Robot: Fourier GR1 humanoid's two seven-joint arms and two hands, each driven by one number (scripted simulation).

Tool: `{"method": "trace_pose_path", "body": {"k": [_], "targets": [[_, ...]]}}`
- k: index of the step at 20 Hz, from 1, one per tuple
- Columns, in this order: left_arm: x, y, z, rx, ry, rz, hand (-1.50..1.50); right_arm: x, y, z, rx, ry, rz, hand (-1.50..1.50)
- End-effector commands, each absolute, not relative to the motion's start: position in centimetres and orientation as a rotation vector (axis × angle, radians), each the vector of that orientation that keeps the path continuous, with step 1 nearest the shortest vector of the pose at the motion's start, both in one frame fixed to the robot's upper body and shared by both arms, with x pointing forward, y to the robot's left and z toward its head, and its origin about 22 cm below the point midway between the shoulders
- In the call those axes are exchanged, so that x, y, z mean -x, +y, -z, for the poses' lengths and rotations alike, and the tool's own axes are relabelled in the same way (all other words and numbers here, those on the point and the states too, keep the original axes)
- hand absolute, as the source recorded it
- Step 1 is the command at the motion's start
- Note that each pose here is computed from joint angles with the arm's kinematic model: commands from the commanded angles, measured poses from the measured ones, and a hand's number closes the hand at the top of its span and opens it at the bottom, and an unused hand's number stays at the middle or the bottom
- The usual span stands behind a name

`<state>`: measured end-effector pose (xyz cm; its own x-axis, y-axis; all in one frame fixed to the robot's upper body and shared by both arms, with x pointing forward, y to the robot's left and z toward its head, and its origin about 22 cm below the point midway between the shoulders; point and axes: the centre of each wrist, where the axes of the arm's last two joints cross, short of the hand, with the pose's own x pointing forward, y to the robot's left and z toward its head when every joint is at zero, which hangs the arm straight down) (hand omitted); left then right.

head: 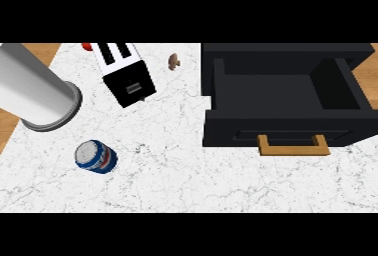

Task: Pick up the can, place it into the drawer and close the drawer

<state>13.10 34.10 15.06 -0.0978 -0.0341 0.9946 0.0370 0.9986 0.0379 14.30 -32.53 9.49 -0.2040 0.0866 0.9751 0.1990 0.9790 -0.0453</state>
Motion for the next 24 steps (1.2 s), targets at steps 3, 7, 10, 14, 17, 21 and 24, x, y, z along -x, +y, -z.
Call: {"method": "trace_pose_path", "body": {"k": [3, 7, 10, 14, 17, 21, 24], "targets": [[-13.0, 34.8, -15.6, 0.111, -1.624, -0.059, -1.50, -10.5, -34.0, -8.9, 0.195, -1.778, 0.078, -1.50], [-15.3, 34.9, -15.5, 0.138, -1.592, -0.094, -1.50, -12.7, -34.7, -9.0, 0.208, -1.773, 0.102, -1.50], [-15.4, 33.3, -13.7, 0.189, -1.564, -0.104, -1.50, -12.6, -35.3, -9.3, 0.206, -1.782, 0.095, -1.50], [-16.3, 33.9, -13.0, 0.187, -1.547, -0.131, -1.50, -11.3, -36.6, -10.7, 0.183, -1.794, 0.106, -1.50], [-18.8, 33.6, -11.4, 0.183, -1.523, -0.136, -1.50, -10.3, -36.8, -8.8, 0.204, -1.773, 0.098, -1.50], [-19.0, 32.1, -11.3, 0.165, -1.523, -0.131, -1.50, -9.9, -36.9, -8.2, 0.193, -1.775, 0.102, -1.50], [-20.5, 32.7, -8.9, 0.112, -1.517, -0.113, -1.50, -9.1, -36.6, -9.5, 0.212, -1.783, 0.093, -1.50]]}}
